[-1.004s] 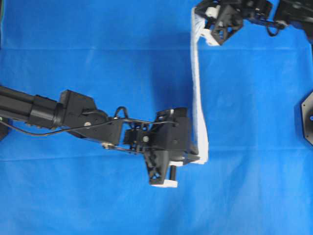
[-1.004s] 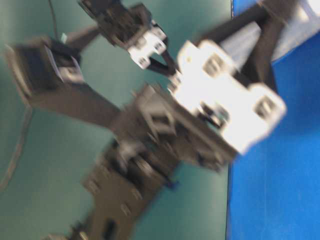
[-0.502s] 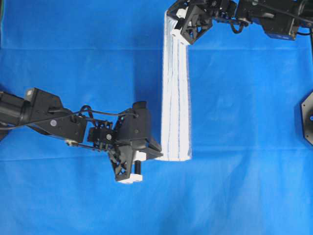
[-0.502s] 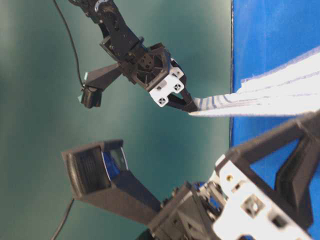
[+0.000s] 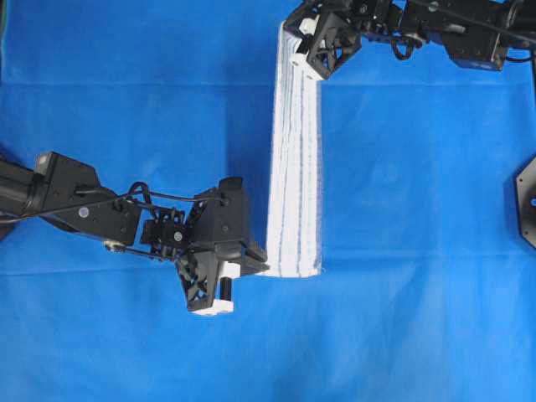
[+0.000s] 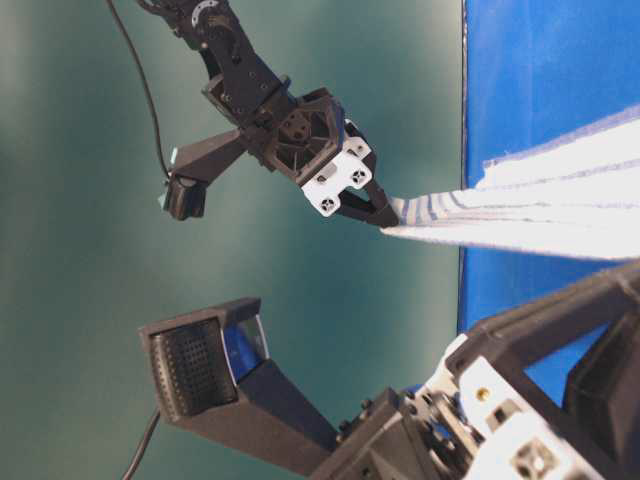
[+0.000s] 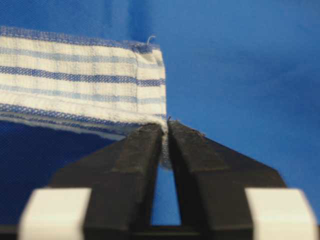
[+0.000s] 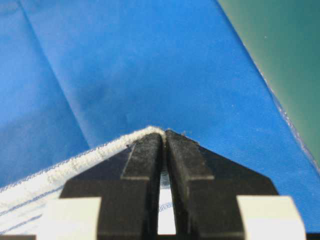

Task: Fold the blue towel.
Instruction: 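Lay the strip down vertically and open both grippers, withdrawing outward, then move both grippers to the strip's far end and grasp its corners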

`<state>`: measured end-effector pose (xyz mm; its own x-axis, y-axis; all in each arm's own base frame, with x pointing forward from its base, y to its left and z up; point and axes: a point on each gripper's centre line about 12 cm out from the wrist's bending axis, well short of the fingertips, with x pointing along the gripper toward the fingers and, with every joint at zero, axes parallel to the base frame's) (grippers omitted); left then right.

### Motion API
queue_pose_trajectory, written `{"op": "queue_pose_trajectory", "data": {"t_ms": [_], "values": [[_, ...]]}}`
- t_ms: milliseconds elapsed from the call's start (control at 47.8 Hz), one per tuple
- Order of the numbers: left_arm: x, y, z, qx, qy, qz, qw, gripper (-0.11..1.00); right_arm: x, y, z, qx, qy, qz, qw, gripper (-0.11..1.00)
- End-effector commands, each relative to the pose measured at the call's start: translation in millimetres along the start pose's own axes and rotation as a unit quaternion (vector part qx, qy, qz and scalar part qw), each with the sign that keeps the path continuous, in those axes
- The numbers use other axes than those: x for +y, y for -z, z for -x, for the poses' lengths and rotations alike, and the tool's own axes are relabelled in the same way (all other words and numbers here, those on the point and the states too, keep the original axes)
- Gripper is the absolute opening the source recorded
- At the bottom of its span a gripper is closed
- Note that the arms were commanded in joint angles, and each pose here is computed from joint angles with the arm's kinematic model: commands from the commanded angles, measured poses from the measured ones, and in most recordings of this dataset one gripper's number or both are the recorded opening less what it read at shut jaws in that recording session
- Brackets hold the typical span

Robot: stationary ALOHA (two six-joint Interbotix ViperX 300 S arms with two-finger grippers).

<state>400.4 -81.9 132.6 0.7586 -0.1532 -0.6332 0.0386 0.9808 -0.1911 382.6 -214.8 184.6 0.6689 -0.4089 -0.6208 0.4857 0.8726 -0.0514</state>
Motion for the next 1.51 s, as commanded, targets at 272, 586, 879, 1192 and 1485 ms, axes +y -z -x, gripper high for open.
{"op": "queue_pose_trajectory", "data": {"t_ms": [272,586,879,1192,1485], "values": [[3,-7,26,0.018,-0.008,0.001,0.9998,0.61,2,-17,11,-0.026,-0.001,0.019,0.9995,0.50],[32,-29,93,-0.015,-0.037,0.003,0.9992,0.63,23,-25,45,-0.055,-0.020,0.053,0.9969,0.46],[65,-45,163,-0.157,-0.082,-0.049,0.9830,0.63,43,-11,107,-0.116,-0.057,0.061,0.9898,0.46],[93,-30,214,-0.254,-0.139,-0.048,0.9560,0.63,62,22,173,-0.219,-0.124,0.038,0.9671,0.46],[97,-25,207,-0.240,-0.144,-0.043,0.9591,0.63,65,29,173,-0.218,-0.132,0.028,0.9665,0.46]]}}
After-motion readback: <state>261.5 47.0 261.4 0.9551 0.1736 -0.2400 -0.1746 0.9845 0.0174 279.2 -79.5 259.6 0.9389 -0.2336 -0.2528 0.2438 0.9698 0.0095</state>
